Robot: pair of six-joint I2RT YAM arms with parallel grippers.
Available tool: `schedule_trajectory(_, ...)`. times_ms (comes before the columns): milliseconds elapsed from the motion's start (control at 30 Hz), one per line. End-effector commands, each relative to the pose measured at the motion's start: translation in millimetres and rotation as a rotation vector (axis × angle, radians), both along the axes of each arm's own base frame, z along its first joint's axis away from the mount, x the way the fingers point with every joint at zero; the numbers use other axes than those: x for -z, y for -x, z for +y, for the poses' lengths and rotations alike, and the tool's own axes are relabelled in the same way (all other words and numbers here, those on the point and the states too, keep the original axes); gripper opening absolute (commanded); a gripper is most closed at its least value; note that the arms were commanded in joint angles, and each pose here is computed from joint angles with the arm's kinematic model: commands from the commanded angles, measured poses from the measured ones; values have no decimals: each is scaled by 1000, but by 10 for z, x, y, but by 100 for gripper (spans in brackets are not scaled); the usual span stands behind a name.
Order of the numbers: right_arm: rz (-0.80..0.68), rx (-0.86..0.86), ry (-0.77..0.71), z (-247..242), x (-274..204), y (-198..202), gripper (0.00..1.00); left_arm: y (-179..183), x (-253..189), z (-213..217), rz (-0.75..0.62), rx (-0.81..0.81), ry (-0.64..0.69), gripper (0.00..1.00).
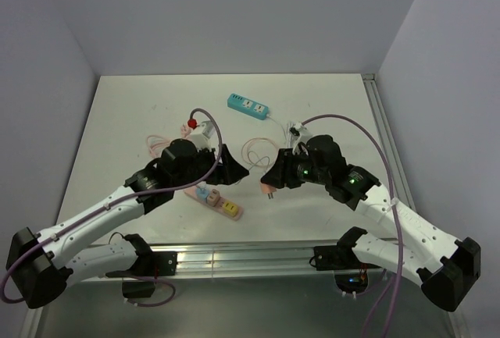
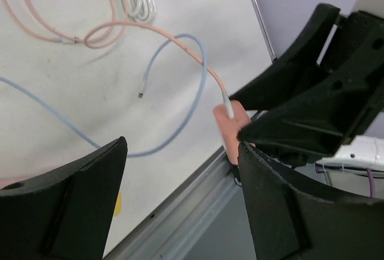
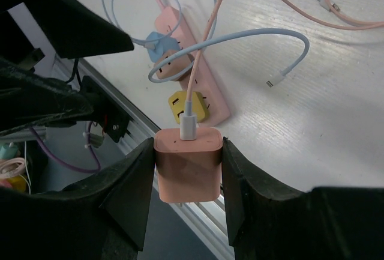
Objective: Insert the plug
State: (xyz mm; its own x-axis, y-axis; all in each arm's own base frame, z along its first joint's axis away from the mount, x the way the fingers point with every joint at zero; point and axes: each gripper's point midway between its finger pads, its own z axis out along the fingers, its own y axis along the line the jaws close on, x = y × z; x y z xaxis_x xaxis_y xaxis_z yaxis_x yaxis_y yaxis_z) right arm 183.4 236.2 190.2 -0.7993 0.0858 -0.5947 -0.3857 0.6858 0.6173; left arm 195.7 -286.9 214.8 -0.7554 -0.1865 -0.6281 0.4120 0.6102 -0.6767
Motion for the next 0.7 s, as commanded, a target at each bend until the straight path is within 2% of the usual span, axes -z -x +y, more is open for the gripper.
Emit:
schedule_trajectory(0,-40,-7,-52,20,-127,-4,0,-198,-153,-109,-89,-29,27,80)
schedule_trajectory(233,-34,-7,-43,0,-99,16,0,-212,11,-288,-45,31,22,77)
schedule_trajectory(433,-32,-7,-50,9,-108,20,0,-209,200,-370,-1,64,-14,63)
schedule_trajectory(467,-35,-5,-48,4,-106,14,0,-210,198,-386,3,70,-15,54)
schedule_trajectory(533,-35,-4,-47,1,-114,16,0,-220,213,-424,9,79,-19,45)
schedule_trajectory(567,-35,-1,-43,-7,-103,11,0,-231,211,-427,11,77,-21,32)
schedule_trajectory(600,-34,1,-42,-12,-97,13,0,-261,189,-445,10,71,-21,22)
schedule_trajectory(633,-32,1,-38,-19,-81,18,0,-297,170,-445,4,53,-23,1)
schedule_trajectory(667,-32,4,-32,-28,-66,15,0,-326,178,-443,12,40,-31,0)
